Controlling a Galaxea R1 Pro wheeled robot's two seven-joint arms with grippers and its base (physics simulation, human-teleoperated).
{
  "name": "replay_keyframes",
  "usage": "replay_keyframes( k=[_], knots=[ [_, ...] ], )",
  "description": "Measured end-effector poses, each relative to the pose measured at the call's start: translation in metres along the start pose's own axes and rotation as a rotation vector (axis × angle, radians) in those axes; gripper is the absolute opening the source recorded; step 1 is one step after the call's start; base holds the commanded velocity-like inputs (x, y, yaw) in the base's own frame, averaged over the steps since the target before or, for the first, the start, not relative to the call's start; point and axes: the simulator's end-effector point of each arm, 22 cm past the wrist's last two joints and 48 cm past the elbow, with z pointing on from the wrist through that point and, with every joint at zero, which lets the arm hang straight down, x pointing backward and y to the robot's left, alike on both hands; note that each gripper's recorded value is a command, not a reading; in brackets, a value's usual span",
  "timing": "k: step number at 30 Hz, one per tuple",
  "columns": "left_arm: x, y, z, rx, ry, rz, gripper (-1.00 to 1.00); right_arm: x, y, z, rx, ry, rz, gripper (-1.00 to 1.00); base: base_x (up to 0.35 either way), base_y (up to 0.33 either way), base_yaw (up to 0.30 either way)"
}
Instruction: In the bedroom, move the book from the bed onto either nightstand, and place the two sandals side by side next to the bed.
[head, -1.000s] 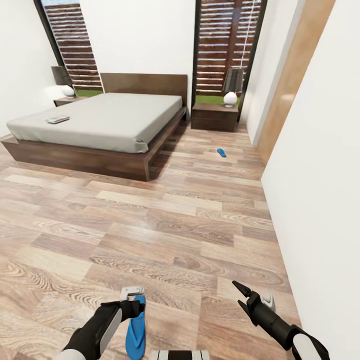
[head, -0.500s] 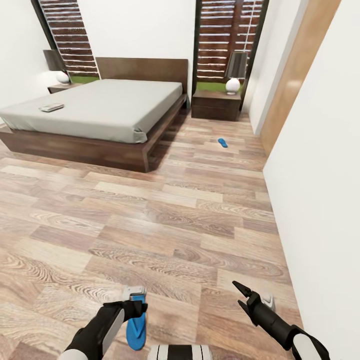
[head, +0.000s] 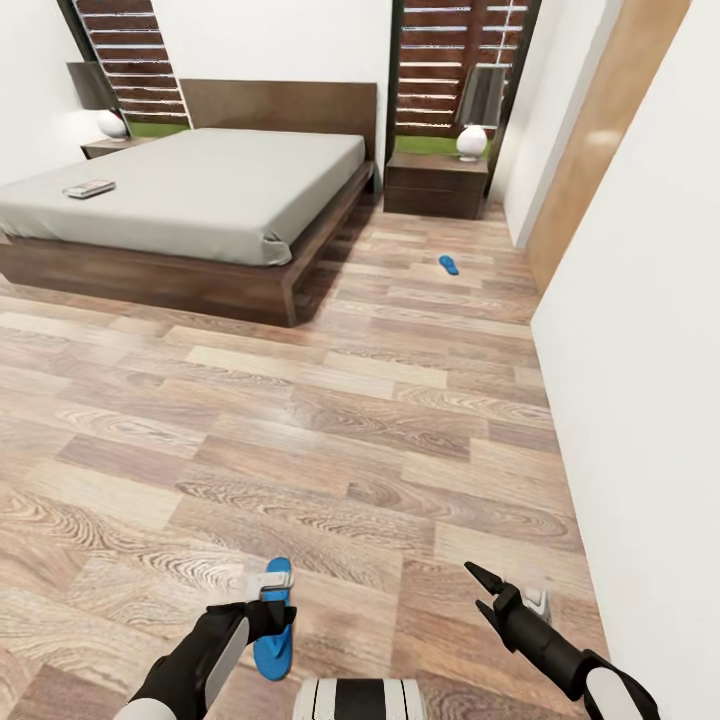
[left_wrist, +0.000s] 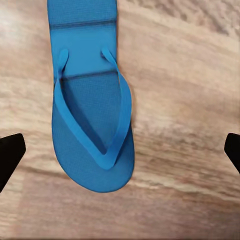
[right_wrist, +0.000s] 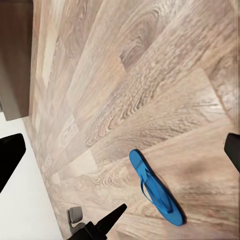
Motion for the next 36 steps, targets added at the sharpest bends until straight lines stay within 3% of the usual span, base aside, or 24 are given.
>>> replay_keyframes(
  k=[30, 31, 33, 36],
  knots=[
    [0.052, 0.008, 0.038, -0.008, 0.106, -0.014, 1.00, 0.013, -0.052, 0.009, 0.084, 0.035, 0.053, 1.00, 0.000, 0.000, 0.000],
    [0.054, 0.008, 0.039, -0.008, 0.110, -0.014, 1.00, 0.009, -0.046, 0.009, 0.073, 0.033, 0.044, 1.00, 0.000, 0.000, 0.000],
    [0.058, 0.008, 0.041, -0.009, 0.119, -0.015, 1.00, -0.003, -0.017, 0.010, -0.013, 0.017, 0.044, 1.00, 0.000, 0.000, 0.000],
    [0.063, 0.009, 0.044, -0.009, 0.131, -0.017, 1.00, -0.013, 0.011, 0.007, -0.131, 0.005, 0.099, 1.00, 0.000, 0.000, 0.000]
  ],
)
